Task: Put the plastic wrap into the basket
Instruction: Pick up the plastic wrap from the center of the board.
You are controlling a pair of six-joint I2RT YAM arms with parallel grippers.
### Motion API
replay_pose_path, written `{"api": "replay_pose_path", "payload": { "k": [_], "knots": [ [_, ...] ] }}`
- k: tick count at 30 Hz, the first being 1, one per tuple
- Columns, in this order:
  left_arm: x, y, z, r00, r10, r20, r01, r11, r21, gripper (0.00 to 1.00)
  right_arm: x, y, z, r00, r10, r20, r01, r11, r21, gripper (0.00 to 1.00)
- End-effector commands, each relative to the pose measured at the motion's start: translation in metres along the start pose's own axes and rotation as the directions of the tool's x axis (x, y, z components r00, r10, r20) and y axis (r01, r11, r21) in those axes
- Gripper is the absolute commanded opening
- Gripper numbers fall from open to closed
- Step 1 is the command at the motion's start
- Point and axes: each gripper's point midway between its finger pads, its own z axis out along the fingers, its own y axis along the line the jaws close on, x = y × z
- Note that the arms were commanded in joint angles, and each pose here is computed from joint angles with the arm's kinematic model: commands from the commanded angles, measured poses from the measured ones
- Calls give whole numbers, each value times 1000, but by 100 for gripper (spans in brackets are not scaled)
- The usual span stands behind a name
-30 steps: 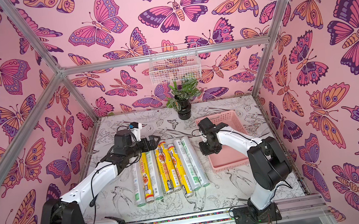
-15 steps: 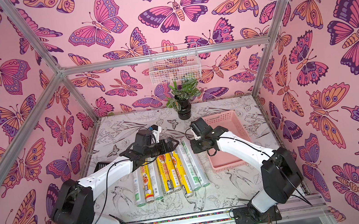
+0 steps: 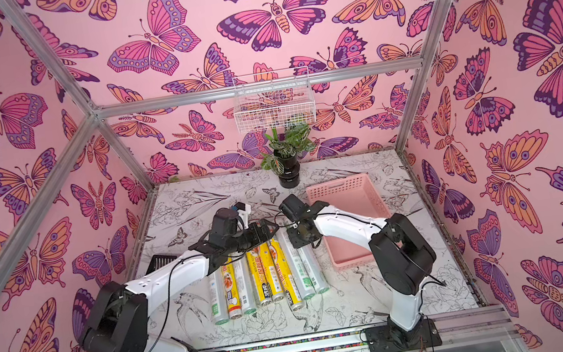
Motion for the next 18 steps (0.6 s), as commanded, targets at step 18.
{"api": "replay_pose_path", "payload": {
  "k": [18],
  "knots": [
    [8,5,6,1000,1,-26,-1,1000,7,91,17,0,35,994,-24,-110,29,999,42,50]
  ]
}}
